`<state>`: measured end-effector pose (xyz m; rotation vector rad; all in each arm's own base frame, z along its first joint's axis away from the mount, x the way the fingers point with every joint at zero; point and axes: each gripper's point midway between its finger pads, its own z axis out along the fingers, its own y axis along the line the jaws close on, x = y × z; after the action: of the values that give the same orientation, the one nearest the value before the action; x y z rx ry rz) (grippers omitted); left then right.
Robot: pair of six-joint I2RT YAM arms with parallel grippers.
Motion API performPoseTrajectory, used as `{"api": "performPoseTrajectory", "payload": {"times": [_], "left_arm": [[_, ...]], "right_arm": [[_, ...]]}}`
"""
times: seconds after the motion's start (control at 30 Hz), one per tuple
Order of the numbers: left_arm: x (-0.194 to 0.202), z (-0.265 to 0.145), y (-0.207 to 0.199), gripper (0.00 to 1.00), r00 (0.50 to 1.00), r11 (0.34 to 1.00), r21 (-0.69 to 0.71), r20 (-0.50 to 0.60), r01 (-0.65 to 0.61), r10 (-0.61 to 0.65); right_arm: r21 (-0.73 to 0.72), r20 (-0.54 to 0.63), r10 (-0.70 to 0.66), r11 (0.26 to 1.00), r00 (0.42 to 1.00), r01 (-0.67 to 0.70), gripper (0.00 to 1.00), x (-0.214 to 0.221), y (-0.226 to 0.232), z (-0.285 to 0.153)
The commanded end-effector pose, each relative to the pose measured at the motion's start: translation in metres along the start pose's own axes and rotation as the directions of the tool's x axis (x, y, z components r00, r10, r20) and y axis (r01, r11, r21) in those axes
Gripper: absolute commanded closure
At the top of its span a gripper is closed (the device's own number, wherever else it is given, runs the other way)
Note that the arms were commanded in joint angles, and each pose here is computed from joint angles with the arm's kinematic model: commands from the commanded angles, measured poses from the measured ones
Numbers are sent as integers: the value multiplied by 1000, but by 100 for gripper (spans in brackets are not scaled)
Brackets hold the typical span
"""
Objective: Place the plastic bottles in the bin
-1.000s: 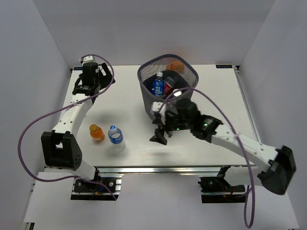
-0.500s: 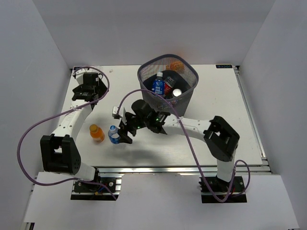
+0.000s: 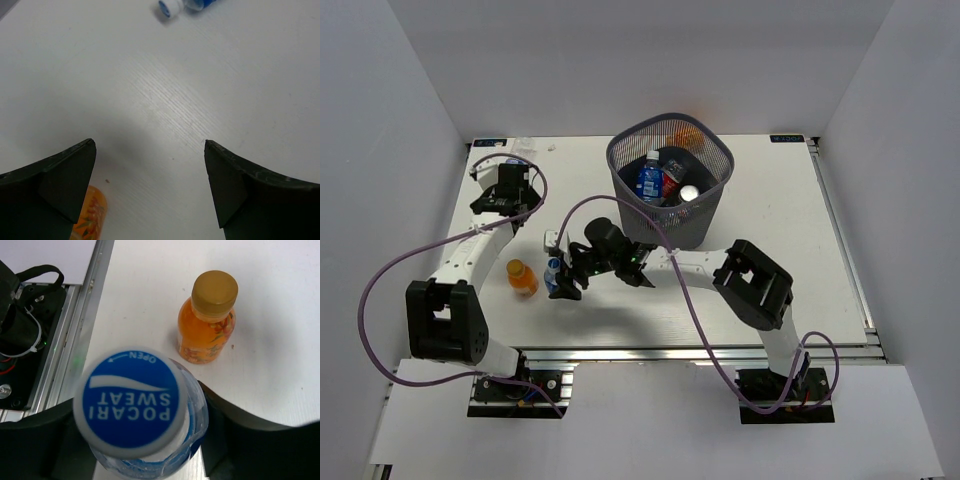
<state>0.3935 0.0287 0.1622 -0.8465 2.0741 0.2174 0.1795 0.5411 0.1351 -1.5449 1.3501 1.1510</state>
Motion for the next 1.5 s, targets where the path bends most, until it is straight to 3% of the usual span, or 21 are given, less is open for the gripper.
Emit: {"api": "performPoseTrajectory", "payload": {"times": [0.0,0.13,0.23,0.37,0.53,0.7,0.9,1.0,1.03,1.07,1.13,1.3,1.47], "left_arm": [[6,-9,24,2,998,995,-84,3,61,-61],[23,-14,40,2,993,987,-112,-6,113,-115],[26,-19,44,2,989,984,-104,0,146,-147],[24,-24,49,2,987,980,-118,12,159,-158],[27,-24,57,2,987,975,-152,19,162,-161],[51,-22,71,2,982,961,-215,-34,173,-185],[64,-34,97,2,981,934,-316,-42,169,-191],[71,-38,102,2,979,931,-329,-70,158,-191],[75,-39,104,2,979,930,-337,-83,148,-186],[77,-39,102,2,978,936,-325,-104,136,-179],[78,-41,98,2,979,945,-307,-124,116,-161],[85,-40,92,2,976,959,-269,-170,90,-139],[103,-35,94,2,968,960,-276,-222,54,-118]], "right_arm": [[18,99,-35,999,994,34,37,-24,-3,3],[14,176,-54,999,983,53,62,-69,11,-25],[112,262,-100,991,960,72,70,-130,1,-72],[222,411,-124,975,903,33,84,-217,-34,-178],[366,512,-190,931,838,-13,78,-288,-60,-279],[504,474,-100,846,875,-177,78,-266,-118,-346],[635,347,29,728,938,-257,60,-192,-141,-365],[716,295,105,633,950,-293,41,-155,-149,-374],[755,295,102,584,950,-297,26,-152,-154,-383],[775,282,86,567,955,-280,19,-153,-156,-388],[801,277,78,532,958,-274,11,-156,-159,-397],[829,271,3,507,962,-235,11,-193,-163,-419],[853,372,-40,410,928,-324,11,-205,-171,-472]]}}
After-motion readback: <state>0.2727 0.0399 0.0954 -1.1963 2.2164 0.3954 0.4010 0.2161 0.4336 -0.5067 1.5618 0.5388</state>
